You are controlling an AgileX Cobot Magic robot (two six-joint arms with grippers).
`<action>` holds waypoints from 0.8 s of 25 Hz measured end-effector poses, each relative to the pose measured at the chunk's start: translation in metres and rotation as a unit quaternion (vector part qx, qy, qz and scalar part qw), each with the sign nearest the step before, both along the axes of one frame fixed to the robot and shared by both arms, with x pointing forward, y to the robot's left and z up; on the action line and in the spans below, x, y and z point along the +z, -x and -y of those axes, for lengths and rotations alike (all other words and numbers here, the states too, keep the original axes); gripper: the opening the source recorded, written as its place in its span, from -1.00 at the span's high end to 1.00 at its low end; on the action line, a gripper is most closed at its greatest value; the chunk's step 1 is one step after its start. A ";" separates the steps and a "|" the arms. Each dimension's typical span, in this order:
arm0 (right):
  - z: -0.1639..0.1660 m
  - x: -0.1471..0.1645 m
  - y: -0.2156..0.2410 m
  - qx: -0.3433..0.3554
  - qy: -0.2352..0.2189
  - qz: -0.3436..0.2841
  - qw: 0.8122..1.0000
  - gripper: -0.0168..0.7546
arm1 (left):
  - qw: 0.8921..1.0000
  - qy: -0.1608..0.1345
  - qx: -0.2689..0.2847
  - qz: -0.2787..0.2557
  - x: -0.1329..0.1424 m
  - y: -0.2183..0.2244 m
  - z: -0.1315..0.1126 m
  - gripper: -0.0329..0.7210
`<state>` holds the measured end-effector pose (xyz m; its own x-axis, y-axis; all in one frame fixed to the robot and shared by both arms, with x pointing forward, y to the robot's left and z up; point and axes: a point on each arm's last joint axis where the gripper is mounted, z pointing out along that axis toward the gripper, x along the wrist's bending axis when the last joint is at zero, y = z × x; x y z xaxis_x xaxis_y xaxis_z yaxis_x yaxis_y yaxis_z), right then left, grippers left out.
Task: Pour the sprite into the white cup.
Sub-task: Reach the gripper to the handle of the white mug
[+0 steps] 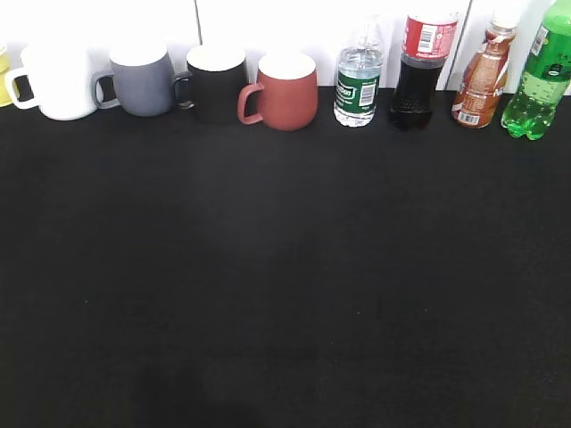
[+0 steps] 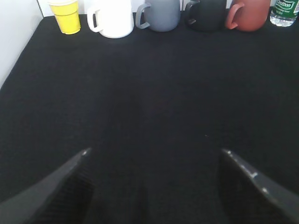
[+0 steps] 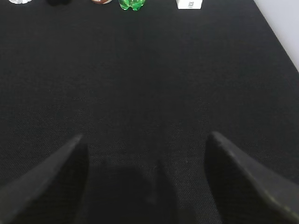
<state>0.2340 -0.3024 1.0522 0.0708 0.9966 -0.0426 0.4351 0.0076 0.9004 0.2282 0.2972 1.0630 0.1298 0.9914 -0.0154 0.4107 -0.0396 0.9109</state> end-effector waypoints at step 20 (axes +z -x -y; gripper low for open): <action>0.000 0.000 0.000 0.000 0.000 0.000 1.000 -0.55 | 0.975 -0.004 0.024 0.223 0.067 -0.105 0.003 -0.44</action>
<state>0.2340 -0.3024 1.0522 0.0708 0.9966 -0.0426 0.4351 0.0076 0.9004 0.3329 0.2942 1.1299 0.0755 0.9964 0.0393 -0.0235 -0.0377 0.9990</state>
